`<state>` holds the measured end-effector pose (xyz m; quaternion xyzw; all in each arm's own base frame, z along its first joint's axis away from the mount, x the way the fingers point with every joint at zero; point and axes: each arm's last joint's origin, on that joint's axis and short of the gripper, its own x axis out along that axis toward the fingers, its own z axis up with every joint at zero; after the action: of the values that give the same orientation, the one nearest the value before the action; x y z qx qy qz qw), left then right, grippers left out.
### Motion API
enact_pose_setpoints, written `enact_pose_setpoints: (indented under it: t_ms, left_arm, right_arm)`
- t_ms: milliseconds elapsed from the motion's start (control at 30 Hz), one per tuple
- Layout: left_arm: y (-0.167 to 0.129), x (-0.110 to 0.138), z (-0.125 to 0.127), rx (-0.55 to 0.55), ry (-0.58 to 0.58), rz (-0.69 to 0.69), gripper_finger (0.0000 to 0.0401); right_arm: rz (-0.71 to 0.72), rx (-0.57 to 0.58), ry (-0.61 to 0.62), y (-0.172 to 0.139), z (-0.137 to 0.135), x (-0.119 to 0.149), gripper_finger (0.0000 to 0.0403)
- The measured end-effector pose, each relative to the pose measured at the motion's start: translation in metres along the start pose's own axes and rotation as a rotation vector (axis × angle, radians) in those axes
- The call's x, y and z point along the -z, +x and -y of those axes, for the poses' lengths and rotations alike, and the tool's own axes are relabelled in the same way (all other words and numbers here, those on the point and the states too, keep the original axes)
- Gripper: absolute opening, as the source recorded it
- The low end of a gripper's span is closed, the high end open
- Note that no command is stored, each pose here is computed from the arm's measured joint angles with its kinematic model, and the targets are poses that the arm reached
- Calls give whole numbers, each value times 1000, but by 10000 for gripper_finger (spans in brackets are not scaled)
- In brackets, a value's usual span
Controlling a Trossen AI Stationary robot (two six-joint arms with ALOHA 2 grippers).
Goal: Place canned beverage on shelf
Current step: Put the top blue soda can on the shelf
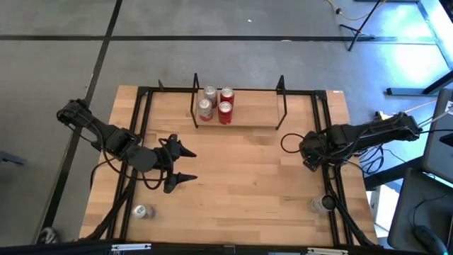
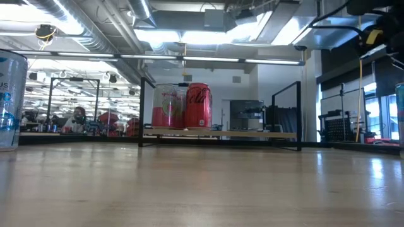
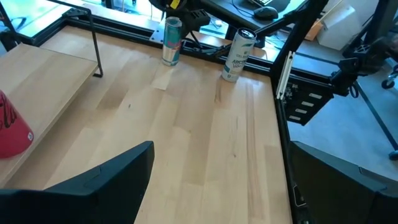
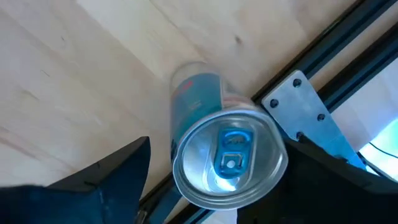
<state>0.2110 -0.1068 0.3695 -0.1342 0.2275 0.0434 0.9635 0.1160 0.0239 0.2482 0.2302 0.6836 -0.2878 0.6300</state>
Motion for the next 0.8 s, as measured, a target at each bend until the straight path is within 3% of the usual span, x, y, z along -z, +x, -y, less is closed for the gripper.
enact_pose_setpoints:
  t_ms: [367, 600, 800]
  left_arm:
    - [0, 0, 0, 1, 1, -1, 360]
    - [0, 0, 0, 1, 1, -1, 360]
    - [0, 0, 0, 1, 2, -1, 360]
  right_arm:
    - [14, -30, -52, 1, -4, -2, 206]
    - [93, -111, -117, -11, -11, -8, 204]
    - [281, -183, -179, -38, -20, -19, 211]
